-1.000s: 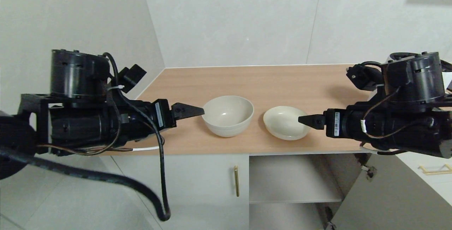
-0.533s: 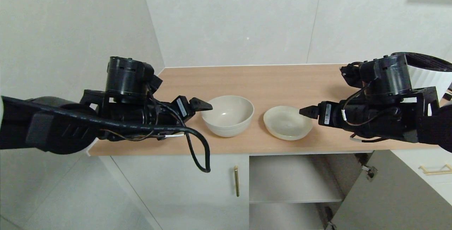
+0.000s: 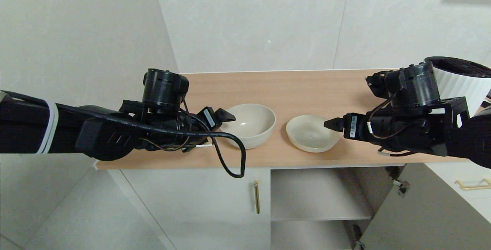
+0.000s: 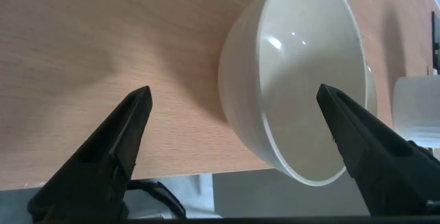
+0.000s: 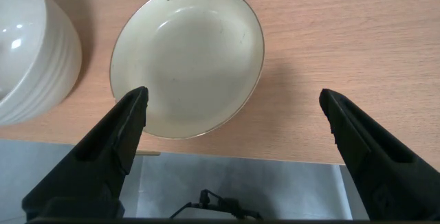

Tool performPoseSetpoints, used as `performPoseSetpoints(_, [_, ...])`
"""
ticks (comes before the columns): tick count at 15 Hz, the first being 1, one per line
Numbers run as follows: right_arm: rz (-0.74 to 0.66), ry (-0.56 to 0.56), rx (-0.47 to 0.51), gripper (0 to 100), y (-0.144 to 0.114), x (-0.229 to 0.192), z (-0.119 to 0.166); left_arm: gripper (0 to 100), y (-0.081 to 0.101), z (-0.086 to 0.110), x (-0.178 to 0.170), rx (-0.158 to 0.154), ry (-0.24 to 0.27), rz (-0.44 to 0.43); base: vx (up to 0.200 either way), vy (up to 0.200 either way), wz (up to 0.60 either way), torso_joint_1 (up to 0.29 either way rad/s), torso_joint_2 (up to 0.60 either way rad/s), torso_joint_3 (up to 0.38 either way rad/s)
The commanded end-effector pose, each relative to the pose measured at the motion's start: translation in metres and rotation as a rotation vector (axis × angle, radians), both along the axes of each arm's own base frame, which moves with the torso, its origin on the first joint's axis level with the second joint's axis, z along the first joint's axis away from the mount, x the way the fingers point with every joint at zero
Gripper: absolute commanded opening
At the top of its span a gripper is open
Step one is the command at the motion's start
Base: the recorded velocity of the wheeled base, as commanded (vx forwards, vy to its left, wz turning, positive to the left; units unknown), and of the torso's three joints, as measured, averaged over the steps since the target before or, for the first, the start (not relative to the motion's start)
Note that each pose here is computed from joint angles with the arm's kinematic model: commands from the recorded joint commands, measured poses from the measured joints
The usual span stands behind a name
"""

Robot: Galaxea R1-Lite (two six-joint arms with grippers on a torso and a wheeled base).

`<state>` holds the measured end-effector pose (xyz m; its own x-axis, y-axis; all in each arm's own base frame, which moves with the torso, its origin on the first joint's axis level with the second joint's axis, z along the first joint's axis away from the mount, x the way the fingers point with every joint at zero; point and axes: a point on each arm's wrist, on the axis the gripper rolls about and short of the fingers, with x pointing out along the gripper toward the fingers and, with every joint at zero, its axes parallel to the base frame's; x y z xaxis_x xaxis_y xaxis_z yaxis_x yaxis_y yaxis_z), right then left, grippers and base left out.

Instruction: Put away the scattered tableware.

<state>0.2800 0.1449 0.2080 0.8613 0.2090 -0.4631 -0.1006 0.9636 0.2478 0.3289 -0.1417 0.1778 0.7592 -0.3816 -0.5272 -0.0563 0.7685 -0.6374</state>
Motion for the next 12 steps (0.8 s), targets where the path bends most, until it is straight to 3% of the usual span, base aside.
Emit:
performPoseSetpoints(1, [0.001, -0.002, 0.001, 100, -0.0001, -0.0005, 0.0007, 100, -0.0010, -0.0020, 0.0009, 0.002, 0.005, 0.000, 0.000, 0.000, 0.00, 0.000, 0.00, 0.000])
performPoseSetpoints(2, [0.001, -0.002, 0.001, 100, -0.0001, -0.0005, 0.0007, 100, -0.0015, -0.0024, 0.0005, 0.002, 0.007, -0.003, 0.000, 0.000, 0.00, 0.000, 0.00, 0.000])
performPoseSetpoints(3, [0.001, -0.002, 0.001, 100, -0.0001, -0.0005, 0.0007, 0, -0.0026, -0.0029, 0.0003, 0.002, 0.008, -0.006, 0.000, 0.000, 0.00, 0.000, 0.00, 0.000])
performPoseSetpoints(12, [-0.004, 0.004, -0.011, 100, 0.0000, -0.0001, -0.0024, 0, -0.0018, 0.0008, -0.0015, -0.003, 0.001, -0.007, 0.000, 0.000, 0.00, 0.000, 0.00, 0.000])
